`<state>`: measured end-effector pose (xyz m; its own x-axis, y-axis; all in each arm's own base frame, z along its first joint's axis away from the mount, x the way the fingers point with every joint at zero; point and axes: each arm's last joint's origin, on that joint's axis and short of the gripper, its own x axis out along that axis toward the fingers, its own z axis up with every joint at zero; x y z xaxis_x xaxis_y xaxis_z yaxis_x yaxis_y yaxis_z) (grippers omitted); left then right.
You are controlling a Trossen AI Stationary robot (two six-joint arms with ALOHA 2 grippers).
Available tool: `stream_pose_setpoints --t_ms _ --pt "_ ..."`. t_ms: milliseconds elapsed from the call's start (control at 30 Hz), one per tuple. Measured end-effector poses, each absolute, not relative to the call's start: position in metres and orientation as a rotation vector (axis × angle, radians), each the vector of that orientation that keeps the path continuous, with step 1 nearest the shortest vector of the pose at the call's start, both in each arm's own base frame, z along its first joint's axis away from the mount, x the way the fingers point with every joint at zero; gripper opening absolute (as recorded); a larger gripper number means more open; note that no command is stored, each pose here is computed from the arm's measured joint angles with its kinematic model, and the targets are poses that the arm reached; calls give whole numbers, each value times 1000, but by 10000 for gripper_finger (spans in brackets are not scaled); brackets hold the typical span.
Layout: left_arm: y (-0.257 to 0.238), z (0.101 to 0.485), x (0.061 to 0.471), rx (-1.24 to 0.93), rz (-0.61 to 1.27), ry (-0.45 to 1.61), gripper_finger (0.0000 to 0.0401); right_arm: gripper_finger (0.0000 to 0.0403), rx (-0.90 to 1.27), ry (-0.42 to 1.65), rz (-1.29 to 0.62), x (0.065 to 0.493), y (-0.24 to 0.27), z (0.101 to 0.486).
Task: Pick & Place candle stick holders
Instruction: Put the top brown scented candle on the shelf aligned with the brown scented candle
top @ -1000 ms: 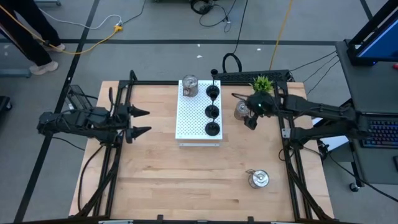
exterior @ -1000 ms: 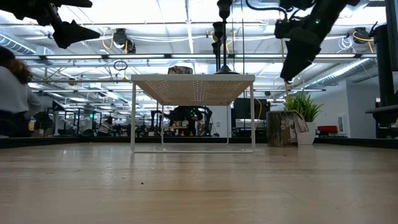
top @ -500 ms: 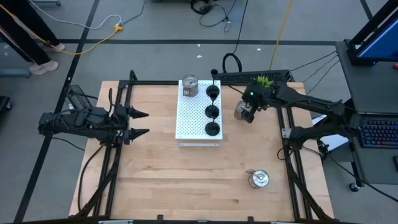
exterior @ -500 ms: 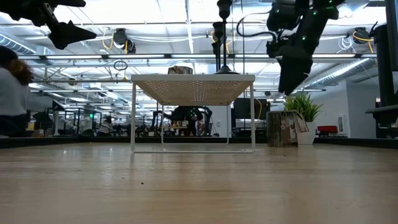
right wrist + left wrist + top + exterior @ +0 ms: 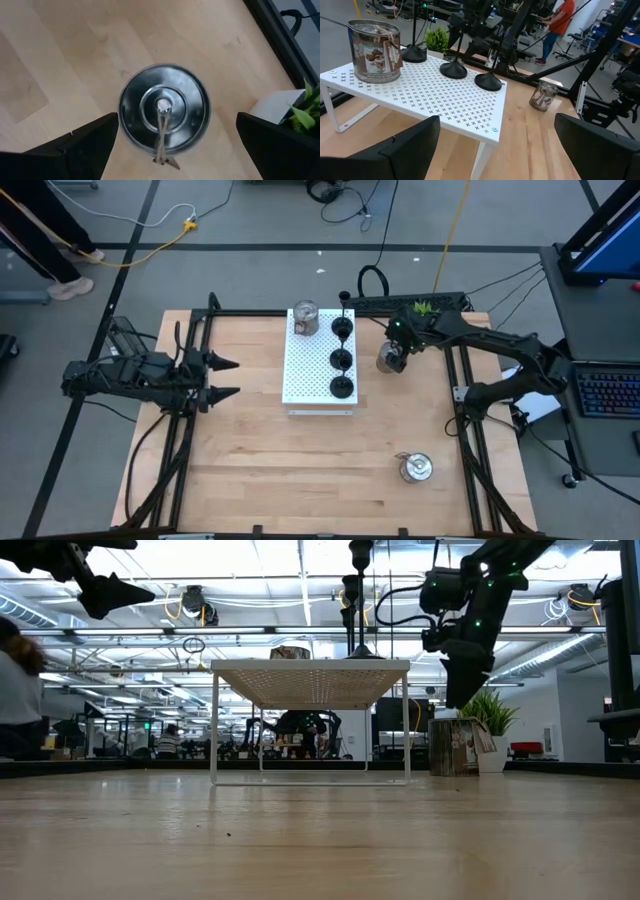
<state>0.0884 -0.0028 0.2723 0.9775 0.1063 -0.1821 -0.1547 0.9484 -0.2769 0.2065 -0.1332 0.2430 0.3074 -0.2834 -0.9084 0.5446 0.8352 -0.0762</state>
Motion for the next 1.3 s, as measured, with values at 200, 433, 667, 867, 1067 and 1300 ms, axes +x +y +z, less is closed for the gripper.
stream_pose_setpoints --t_ms 200,433,667,867,1067,1300 --pt "-3 272 88 -295 133 165 399 400 267 1115 -523 211 -135 241" --pt "-3 272 89 -296 115 168 399 400 259 1116 -528 212 -138 239" --pt "-4 272 89 -298 96 171 399 400 256 1138 -523 218 -142 230" --pt "-4 272 89 -303 86 173 400 400 239 1175 -539 220 -144 224" --pt "-4 272 89 -300 86 174 399 400 243 1165 -544 218 -142 227" --pt "-4 272 89 -301 86 174 399 400 219 1143 -575 213 -139 238"
